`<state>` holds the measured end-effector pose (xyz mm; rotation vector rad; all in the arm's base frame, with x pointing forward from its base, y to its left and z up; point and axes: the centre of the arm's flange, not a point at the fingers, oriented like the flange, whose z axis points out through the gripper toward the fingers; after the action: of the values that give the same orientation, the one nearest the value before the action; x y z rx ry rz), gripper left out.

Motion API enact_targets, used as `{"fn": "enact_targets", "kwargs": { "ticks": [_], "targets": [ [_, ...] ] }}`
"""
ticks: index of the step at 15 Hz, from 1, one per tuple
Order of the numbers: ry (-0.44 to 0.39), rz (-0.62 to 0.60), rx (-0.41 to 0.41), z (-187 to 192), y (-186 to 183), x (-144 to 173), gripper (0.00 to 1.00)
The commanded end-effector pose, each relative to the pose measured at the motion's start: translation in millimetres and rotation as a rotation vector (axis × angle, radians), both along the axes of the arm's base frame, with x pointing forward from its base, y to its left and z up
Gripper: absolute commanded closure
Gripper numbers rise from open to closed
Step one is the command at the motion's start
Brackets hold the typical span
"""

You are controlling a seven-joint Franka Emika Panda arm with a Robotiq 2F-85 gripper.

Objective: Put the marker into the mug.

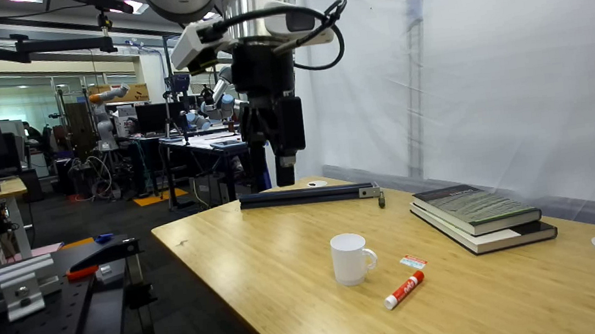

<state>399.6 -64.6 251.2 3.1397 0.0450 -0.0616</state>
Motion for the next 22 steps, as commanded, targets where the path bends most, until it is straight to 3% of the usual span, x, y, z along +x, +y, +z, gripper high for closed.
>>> {"fn": "enact_targets", "kwargs": {
  "ticks": [1,6,12,22],
  "targets": [
    [0.002,0.004,-0.009,-22,-11,12,0.00],
    [0.015,-0.026,-0.032,-47,-22,33,0.00],
    [0.022,-0.031,-0.040,-65,-29,76,0.00],
    [0.056,-0.011,-0.055,-128,-35,142,0.00]
  ]
}}
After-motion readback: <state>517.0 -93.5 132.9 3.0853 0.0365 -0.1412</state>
